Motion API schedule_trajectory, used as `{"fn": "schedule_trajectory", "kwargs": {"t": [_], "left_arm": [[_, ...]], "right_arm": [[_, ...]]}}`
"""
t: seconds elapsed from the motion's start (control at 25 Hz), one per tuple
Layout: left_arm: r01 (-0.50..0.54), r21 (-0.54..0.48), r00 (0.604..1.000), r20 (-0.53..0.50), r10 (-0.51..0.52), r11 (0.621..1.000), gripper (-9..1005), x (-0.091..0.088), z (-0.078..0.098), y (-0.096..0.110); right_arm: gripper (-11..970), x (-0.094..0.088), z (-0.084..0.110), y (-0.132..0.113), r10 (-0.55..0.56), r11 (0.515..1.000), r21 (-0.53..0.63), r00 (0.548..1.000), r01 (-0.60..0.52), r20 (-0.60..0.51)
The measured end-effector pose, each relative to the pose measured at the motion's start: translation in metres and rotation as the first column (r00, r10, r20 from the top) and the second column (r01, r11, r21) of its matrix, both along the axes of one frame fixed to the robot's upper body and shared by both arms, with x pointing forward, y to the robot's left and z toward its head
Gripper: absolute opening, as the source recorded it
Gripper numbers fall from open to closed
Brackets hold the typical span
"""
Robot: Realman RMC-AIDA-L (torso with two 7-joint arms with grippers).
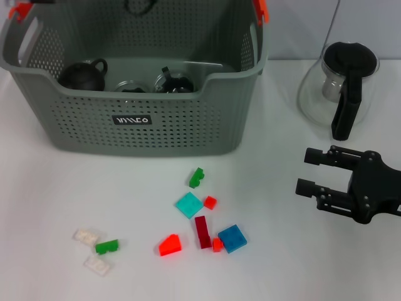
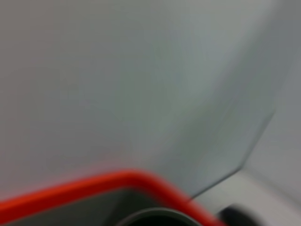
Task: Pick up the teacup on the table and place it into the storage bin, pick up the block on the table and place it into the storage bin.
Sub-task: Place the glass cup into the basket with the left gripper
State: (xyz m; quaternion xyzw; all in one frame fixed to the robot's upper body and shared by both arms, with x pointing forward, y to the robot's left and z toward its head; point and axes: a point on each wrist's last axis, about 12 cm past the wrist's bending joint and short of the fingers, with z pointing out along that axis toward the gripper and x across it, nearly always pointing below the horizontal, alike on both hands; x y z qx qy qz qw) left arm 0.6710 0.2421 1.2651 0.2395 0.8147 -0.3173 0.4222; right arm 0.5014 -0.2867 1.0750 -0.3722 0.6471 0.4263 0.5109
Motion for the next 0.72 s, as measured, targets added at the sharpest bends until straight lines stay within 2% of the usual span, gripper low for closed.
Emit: {"fn": "schedule_trajectory", "kwargs": {"t": [0.12, 0.28, 0.48, 0.72], "left_arm": [[-0.038, 0.158, 0.998, -0.045, 0.045, 0.987, 70, 0.015, -0.014, -0.018], [-0.041, 0.291, 0.993, -0.092, 0.071, 0.956, 85, 0.024, -0.042, -0.034], [-0.048, 0.378, 0.989, -0.112, 0.097, 0.924, 104, 0.023, -0.068, -0.041], [-0.034, 0.399, 0.985, -0.141, 0.098, 0.916, 128, 0.02, -0.083, -0.045]], "right_arm": [[674, 0.001, 0.0, 0.002, 0.001, 1.0, 0.001, 1.0, -0.001, 0.002], [674, 0.003, 0.001, 0.004, 0.002, 1.0, 0.001, 1.0, -0.002, 0.004], [674, 0.004, 0.001, 0.004, 0.004, 1.0, 0.0, 1.0, -0.004, 0.007], [673, 0.004, 0.001, 0.005, 0.005, 1.0, 0.0, 1.0, -0.005, 0.007]]}}
